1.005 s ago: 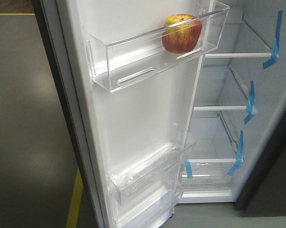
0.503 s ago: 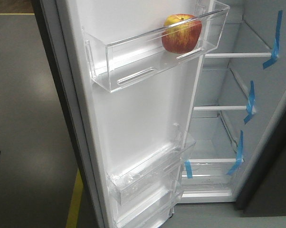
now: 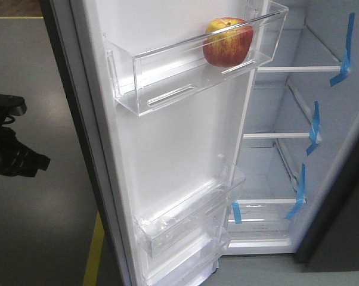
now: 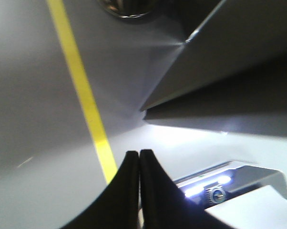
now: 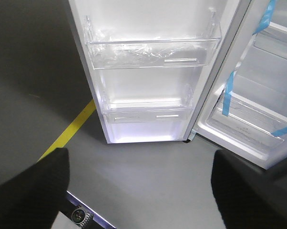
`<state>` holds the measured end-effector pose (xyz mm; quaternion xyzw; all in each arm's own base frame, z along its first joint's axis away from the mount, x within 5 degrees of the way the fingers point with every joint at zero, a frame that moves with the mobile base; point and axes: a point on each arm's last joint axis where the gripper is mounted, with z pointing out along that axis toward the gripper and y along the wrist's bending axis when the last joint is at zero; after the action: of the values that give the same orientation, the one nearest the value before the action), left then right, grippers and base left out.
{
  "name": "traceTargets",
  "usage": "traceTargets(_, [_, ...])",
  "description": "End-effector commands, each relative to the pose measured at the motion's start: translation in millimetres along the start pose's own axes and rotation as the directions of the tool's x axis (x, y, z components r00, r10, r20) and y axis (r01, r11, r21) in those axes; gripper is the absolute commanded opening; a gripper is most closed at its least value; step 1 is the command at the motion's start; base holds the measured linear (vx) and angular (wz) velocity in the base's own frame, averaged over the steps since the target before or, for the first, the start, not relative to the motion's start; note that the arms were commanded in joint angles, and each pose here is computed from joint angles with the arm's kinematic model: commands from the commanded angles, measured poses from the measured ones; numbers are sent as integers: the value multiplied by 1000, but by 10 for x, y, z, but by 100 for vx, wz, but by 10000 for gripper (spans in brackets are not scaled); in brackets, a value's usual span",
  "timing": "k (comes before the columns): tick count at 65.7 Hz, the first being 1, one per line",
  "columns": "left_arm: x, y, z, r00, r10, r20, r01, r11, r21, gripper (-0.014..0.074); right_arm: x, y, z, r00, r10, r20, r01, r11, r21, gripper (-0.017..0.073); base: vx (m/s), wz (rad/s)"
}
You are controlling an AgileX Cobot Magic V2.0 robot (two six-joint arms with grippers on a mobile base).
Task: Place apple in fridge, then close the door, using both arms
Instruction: 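Move the left gripper to the outer edge of the open fridge door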
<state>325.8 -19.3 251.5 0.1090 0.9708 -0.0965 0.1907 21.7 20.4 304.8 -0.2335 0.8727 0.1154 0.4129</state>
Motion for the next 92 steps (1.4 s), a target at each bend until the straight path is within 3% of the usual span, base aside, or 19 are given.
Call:
traceTargets(1, [-270, -52, -99, 996, 13, 90, -17, 998, 52, -6, -102, -6, -39, 998, -3, 69, 3, 1000, 8, 592, 0, 0])
traceTargets(22, [-797, -26, 0, 992, 28, 126, -47, 988, 150, -6, -102, -6, -39, 998, -3, 69, 3, 1000, 8, 592, 0, 0])
traceTargets(34, [-1031, -70, 31, 985, -9, 175, -36, 967, 254, -6, -101, -5, -39, 998, -3, 68, 3, 1000, 7, 592, 0, 0])
traceTargets(41, [-1141, -118, 16, 974, -37, 225, -39, 945, 325, -6, -102, -6, -39, 998, -3, 69, 3, 1000, 8, 592, 0, 0])
traceTargets(53, [-1225, -213, -4, 956, -82, 282, -56, 892, 449, -6, -102, -6, -39, 998, -3, 69, 3, 1000, 8, 592, 0, 0])
traceTargets(63, [-1225, -289, -43, 953, -71, 296, -100, 847, 523, -6, -101, -5, -39, 998, -3, 68, 3, 1000, 7, 592, 0, 0])
traceTargets(73, [-1212, -340, -74, 956, -78, 282, -105, 808, 580, -6, -101, -5, -39, 998, -3, 68, 3, 1000, 7, 592, 0, 0])
traceTargets(84, [-1177, -418, -73, 967, -46, 252, -121, 786, 607, -6, -101, -5, -39, 998, -3, 68, 3, 1000, 7, 592, 0, 0])
traceTargets(92, [-1153, -609, -59, 969, 15, 245, -172, 752, 636, -6, -101, -5, -39, 998, -3, 68, 3, 1000, 7, 592, 0, 0])
